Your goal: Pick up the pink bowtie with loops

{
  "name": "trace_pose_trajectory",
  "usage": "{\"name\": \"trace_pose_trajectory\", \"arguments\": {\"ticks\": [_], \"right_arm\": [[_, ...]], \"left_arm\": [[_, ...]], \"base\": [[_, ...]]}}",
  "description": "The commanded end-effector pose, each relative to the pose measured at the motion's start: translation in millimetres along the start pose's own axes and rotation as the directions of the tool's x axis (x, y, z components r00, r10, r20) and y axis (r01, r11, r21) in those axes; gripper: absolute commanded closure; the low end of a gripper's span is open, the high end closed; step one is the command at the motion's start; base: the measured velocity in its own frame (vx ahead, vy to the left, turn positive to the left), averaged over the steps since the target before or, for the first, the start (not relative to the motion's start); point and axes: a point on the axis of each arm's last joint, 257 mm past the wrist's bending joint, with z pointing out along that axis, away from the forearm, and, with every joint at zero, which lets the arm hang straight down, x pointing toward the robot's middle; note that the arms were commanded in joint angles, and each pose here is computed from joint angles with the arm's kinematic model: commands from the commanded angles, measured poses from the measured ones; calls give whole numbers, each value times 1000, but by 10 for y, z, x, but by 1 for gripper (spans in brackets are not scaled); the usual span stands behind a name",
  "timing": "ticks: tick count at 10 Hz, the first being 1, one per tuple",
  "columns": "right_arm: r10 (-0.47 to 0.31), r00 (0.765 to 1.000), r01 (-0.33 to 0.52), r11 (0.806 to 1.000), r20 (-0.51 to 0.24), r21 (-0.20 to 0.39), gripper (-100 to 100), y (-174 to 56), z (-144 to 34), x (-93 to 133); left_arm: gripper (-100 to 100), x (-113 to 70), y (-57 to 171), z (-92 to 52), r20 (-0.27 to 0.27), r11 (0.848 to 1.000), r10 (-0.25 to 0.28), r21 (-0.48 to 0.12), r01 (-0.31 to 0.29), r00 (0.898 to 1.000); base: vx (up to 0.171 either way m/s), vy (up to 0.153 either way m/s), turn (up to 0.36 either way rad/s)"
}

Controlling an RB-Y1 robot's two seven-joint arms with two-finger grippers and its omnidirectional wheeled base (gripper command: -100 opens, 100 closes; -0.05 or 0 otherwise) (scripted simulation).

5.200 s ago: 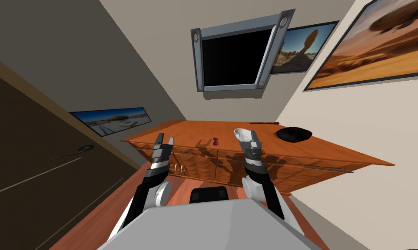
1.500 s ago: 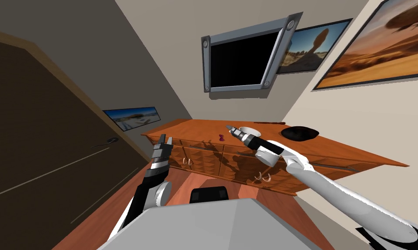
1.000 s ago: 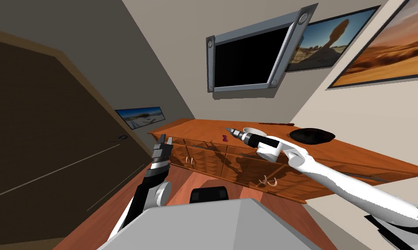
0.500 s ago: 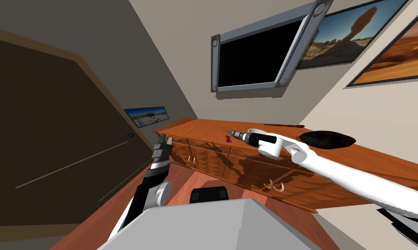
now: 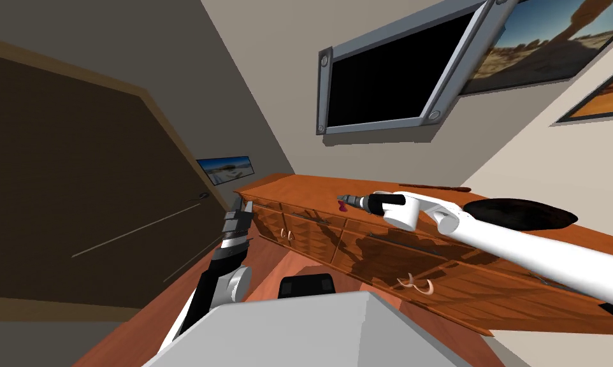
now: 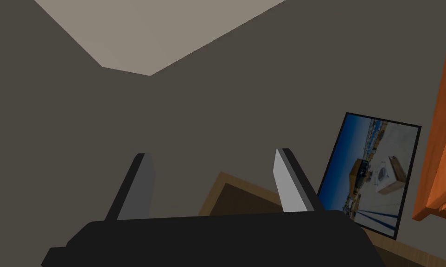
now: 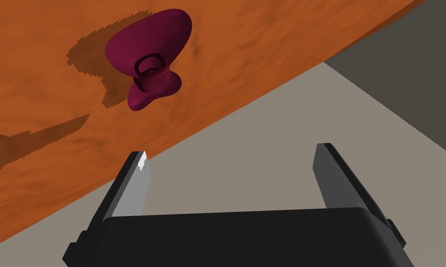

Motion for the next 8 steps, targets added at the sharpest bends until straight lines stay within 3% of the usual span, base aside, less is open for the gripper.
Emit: {"name": "trace_pose_trajectory", "arguments": {"ticks": [1,4,6,7,8], "right_arm": [[-12,999,15,996,-44,82,-100,-234,-17,44],[-22,995,40,979,-93,199,-100,-553,-101,89],[-20,991,57,957,-133,283,-100,-795,-193,127],[-15,986,71,936,-164,344,-100,-976,-285,145],[-13,986,74,930,-169,359,-100,-1017,-303,157]], "left_arm": [[0,0,0,0,0,1000,0,0,0,1000],[0,0,0,0,0,1000,0,0,0,1000],[0,0,0,0,0,1000,0,0,0,1000],[0,0,0,0,0,1000,0,0,0,1000],[0,0,0,0,0,1000,0,0,0,1000]], "base": [[22,51,131],[22,44,122],[30,49,119],[35,57,120],[27,44,87]]}}
